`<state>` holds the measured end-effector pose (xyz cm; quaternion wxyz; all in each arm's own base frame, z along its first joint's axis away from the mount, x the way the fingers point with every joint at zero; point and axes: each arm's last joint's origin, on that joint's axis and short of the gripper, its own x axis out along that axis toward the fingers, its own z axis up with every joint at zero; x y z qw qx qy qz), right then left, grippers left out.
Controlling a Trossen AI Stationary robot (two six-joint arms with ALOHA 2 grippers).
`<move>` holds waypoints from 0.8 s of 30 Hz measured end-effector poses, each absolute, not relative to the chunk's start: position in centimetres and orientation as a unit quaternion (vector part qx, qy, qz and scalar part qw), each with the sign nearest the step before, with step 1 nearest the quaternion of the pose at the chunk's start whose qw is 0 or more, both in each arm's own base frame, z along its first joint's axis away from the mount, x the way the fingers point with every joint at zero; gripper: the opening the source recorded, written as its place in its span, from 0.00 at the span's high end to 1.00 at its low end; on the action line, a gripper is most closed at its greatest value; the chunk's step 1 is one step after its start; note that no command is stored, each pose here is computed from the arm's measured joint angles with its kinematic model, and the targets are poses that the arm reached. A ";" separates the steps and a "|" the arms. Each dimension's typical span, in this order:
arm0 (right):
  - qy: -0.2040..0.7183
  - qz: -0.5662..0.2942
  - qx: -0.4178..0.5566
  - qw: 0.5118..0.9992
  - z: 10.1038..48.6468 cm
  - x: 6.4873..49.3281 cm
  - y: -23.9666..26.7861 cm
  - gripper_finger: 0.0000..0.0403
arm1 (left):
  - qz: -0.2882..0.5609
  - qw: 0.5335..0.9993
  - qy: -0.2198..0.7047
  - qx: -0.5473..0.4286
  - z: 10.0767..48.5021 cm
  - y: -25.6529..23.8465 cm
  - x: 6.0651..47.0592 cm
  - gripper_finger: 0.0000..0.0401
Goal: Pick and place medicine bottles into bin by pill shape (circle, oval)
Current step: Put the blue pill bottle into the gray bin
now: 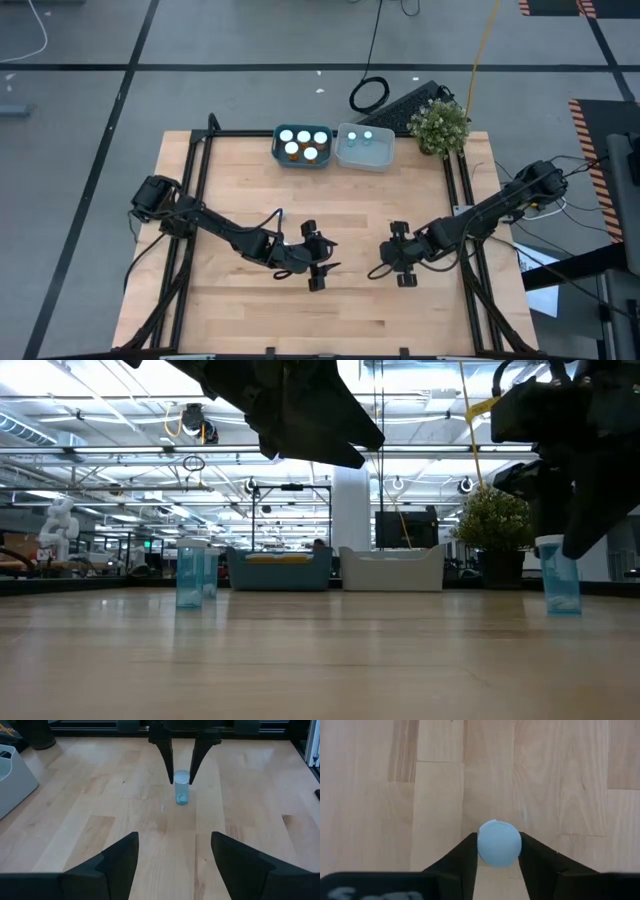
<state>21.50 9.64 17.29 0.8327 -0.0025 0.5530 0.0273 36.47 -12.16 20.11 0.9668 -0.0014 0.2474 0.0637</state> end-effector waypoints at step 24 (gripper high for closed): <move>0.487 -0.037 0.049 0.871 20.0 22.8 3.5 0.70 | 0.063 0.966 0.252 0.005 20.0 -12.1 36.4 0.38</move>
